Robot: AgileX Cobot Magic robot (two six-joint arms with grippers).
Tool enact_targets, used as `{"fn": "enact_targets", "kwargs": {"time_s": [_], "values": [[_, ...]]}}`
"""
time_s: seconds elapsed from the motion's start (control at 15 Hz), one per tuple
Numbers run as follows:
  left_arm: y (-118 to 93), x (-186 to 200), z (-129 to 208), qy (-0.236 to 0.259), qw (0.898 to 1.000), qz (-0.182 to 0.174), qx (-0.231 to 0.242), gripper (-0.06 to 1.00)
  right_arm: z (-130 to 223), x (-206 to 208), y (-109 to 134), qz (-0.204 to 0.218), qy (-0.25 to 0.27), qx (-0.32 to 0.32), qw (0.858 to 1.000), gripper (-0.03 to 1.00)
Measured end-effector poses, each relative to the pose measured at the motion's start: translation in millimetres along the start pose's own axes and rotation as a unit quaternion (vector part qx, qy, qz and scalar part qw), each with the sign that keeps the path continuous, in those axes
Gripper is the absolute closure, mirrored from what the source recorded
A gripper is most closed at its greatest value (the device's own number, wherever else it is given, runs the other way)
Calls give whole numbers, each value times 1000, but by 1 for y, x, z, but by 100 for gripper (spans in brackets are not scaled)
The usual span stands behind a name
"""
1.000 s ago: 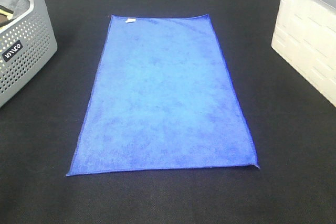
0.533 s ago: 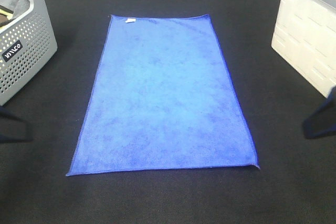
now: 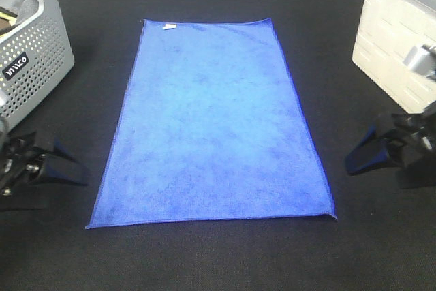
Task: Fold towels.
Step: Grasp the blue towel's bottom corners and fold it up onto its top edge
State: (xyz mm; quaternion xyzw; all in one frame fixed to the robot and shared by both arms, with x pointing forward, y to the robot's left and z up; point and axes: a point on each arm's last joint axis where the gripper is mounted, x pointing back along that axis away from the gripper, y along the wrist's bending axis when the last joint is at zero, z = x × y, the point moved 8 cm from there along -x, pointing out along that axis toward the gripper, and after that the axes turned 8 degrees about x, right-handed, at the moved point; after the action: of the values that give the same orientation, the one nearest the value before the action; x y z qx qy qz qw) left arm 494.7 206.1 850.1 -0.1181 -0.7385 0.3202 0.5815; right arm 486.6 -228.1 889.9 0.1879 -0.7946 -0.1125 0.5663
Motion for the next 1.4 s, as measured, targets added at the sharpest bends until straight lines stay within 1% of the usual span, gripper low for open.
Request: {"fn": "enact_targets", "kwargs": {"time_s": [0.13, 0.27, 0.33, 0.47, 0.53, 0.67, 0.93, 1.07, 1.27, 1.4], "values": [[5, -17, -2, 21, 1000, -7, 3, 18, -3, -18, -3, -17, 7, -10, 1000, 17], [6, -39, 3, 50, 998, -21, -9, 18, -5, -37, -6, -37, 9, -10, 999, 21], [9, -45, 4, 52, 998, -32, -11, 18, -4, -45, -7, -46, 14, -13, 999, 22], [16, -48, -1, 36, 998, -50, -6, 19, -1, -60, -11, -55, 27, -19, 998, 24], [16, -48, -1, 36, 998, -50, -6, 19, -1, -60, -11, -55, 27, -19, 998, 24], [15, -49, -7, 17, 998, -54, 7, 19, 3, -72, -17, -56, 37, -30, 997, 24], [3, -58, -6, 0, 998, -56, -9, 19, 6, -90, -22, -65, 42, -44, 996, 29], [-4, -63, -13, -10, 998, -54, -13, 24, -2, -96, -21, -79, 32, -39, 996, 33], [-11, -80, -16, 19, 999, -32, -5, 32, -14, -102, -21, -89, 29, -33, 995, 35], [-16, -87, -19, 27, 999, -17, 3, 36, -18, -110, -9, -93, 37, -9, 995, 36]]}}
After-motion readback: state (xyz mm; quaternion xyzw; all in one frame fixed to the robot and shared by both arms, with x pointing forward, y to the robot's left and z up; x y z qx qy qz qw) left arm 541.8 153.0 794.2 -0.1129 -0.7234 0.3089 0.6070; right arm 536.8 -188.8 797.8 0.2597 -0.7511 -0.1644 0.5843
